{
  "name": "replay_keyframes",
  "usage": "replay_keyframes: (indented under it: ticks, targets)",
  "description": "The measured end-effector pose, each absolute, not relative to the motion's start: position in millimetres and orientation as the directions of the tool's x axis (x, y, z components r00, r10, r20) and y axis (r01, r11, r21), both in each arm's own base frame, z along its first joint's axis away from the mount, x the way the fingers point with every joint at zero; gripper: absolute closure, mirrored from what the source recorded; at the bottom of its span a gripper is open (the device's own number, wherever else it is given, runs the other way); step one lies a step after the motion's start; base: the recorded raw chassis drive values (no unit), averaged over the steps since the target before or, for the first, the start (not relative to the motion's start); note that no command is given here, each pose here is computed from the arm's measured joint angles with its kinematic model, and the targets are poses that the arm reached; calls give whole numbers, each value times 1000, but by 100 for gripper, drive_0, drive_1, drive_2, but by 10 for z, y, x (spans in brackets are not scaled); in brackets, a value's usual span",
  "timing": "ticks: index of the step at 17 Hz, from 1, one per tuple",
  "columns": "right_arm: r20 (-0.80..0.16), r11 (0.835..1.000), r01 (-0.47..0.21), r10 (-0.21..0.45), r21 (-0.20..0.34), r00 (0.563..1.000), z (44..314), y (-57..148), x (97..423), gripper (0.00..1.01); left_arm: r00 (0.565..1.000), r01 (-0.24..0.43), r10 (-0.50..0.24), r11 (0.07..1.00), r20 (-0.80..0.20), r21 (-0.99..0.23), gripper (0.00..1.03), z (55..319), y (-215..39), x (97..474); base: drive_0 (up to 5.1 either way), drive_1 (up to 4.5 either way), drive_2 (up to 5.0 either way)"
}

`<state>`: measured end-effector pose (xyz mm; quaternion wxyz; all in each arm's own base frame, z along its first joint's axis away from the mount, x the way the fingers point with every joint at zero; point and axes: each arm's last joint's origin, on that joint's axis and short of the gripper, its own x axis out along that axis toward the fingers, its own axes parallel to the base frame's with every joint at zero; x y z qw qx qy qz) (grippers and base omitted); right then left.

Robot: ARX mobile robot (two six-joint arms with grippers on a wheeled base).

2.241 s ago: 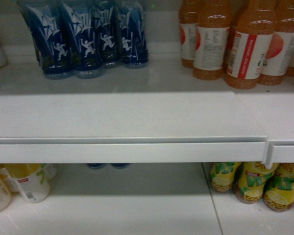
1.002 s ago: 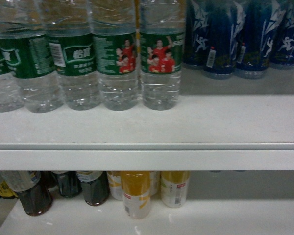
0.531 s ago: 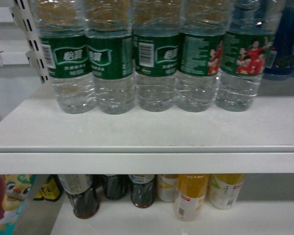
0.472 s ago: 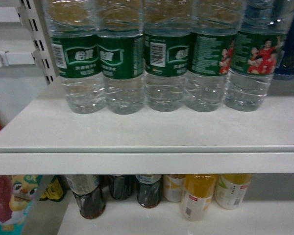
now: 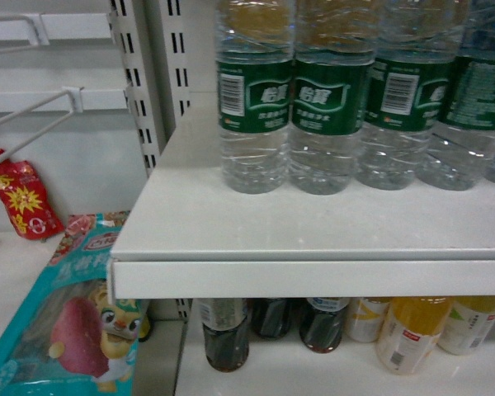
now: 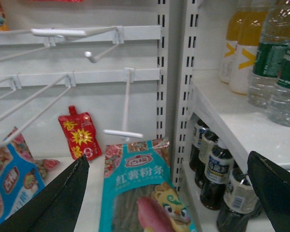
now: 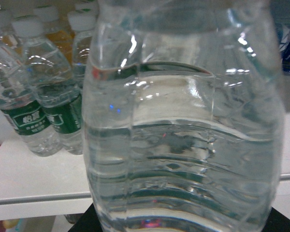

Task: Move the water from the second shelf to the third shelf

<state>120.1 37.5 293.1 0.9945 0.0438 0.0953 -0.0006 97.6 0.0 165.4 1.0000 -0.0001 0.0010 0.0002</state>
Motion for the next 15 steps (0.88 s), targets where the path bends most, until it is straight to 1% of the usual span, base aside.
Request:
replay_keyframes:
  ticks: [4,5,6,8,10,15]
  targets:
    - [-188,996,10,7,88,982,2932,375,1200,60,1000,0,0,1000,-2,0,5,1655,0,976,-492,244,244]
    - [-189,996,11,6,87,982,2931,374,1200,60,1000,0,0,1000,-1,0,5,1655,0,976,-253,142,142]
    - [-190,996,10,6,87,982,2931,375,1200,60,1000,-1,1,1000,-1,0,5,1655,0,976,0,0,0]
    - [-188,996,-12,29,91,982,2933,389,1198,60,1000,-4,4,1000,-1,0,5,1655,1,976,0,0,0]
    - [-190,996,5,12,88,982,2931,381,1198,60,1000,-3,3,1000,-1,0,5,1655,1,976,0,0,0]
    - [-189,996,6,11,89,982,2931,381,1198,60,1000,-1,1,1000,-1,0,5,1655,0,976,0,0,0]
